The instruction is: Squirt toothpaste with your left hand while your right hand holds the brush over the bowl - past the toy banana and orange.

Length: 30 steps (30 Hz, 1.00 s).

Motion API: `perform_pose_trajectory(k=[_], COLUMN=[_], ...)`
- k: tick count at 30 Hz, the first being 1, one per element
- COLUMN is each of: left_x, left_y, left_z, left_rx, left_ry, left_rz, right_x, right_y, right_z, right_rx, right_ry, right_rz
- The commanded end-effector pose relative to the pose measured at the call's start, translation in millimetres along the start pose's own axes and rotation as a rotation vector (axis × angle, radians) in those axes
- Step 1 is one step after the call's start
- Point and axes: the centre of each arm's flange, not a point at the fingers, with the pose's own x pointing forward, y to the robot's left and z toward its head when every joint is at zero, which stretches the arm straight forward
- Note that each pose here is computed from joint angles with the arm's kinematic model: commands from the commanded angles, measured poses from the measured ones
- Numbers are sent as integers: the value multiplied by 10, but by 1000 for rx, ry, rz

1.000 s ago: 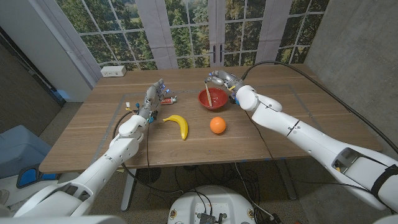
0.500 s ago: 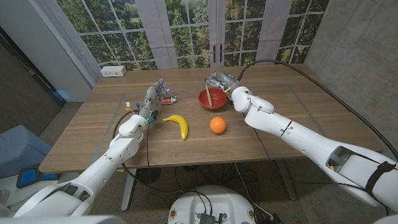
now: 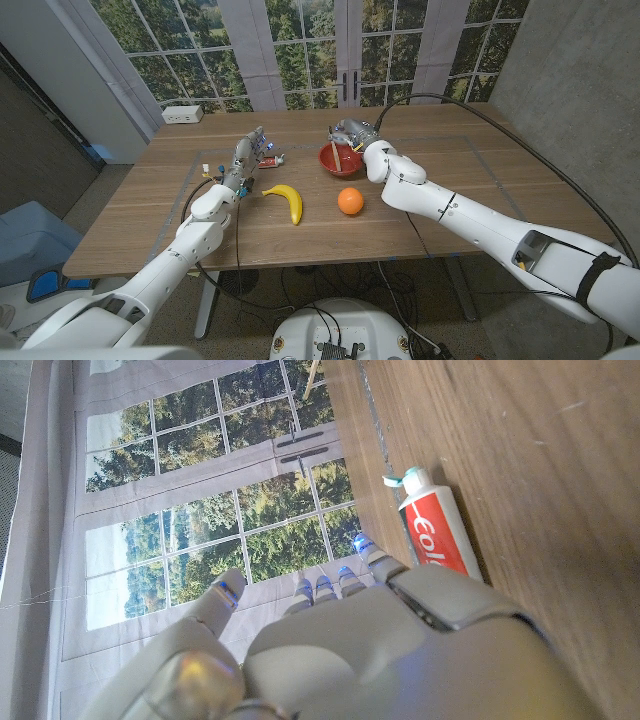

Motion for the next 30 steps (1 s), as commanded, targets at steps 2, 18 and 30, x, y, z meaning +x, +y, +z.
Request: perform_pose_trajectory(k=[2,18,30], left_x=[-8,3,17], left_y=[29,51,52], left_z=[-1,13,23], left_rx=[-1,2,6], left_ry=[1,3,3], left_rz=[3,1,-4], right_x=[42,103,154], right_y=[76,171,249], right_z=[87,119,132], right_rx=[-82,-137,-201], right_ry=[27,83,132], right_rz=[-32,-26,-28])
